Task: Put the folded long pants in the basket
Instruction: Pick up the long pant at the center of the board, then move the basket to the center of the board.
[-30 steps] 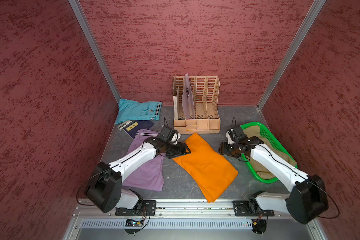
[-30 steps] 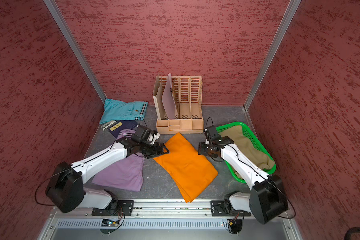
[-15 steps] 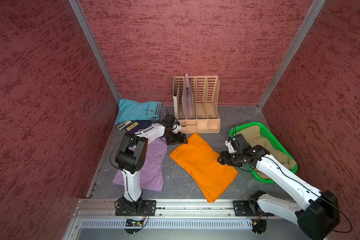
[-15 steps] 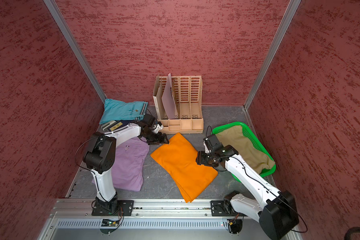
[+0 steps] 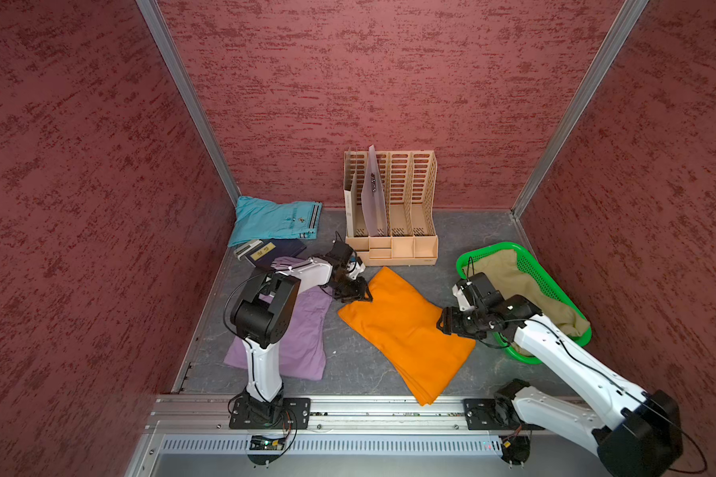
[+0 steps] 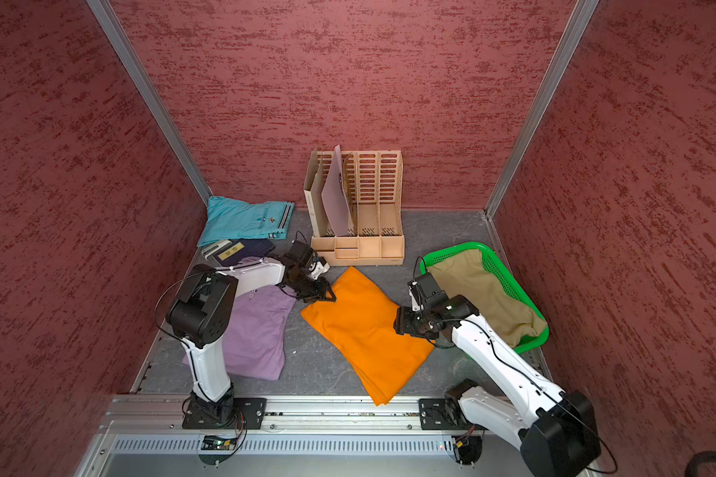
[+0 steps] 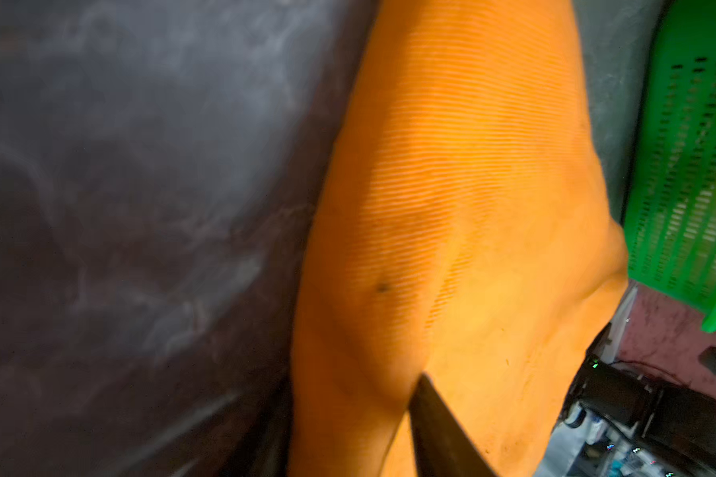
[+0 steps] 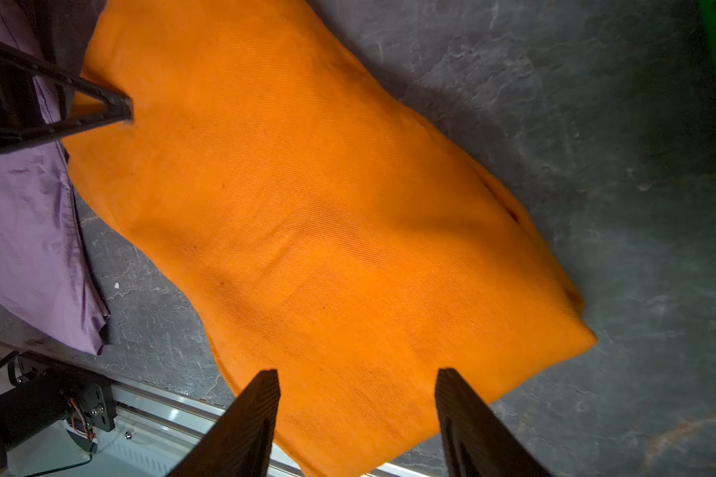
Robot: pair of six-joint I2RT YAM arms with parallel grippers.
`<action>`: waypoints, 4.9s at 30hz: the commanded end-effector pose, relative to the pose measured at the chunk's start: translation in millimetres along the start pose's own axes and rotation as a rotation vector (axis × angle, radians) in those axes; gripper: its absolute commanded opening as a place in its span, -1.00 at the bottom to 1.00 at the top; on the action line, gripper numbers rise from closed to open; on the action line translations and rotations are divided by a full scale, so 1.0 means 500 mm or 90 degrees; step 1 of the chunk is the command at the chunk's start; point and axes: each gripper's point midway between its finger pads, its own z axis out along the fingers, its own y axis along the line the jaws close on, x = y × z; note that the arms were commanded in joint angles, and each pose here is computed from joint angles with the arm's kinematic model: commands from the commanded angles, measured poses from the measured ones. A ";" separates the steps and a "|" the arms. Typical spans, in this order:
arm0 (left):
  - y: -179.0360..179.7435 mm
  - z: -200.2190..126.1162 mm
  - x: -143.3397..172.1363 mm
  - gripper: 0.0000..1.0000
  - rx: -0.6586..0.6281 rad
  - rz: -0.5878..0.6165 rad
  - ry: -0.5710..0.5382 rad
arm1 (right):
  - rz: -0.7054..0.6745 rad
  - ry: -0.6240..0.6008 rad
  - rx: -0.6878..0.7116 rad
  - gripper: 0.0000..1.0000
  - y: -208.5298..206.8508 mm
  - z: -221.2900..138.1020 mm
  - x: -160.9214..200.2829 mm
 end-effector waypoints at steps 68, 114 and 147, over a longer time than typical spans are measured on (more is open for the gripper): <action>-0.006 -0.060 0.119 -1.00 -0.076 -0.115 -0.034 | -0.062 0.050 0.051 -1.00 0.022 0.054 -0.081; -0.504 -0.125 -0.159 -1.00 0.097 0.136 -0.194 | 0.224 -0.002 0.106 -1.00 -0.222 0.019 -0.326; -0.266 -0.365 0.179 -1.00 0.060 0.021 -0.201 | -0.324 0.341 -0.192 -1.00 0.329 0.148 0.039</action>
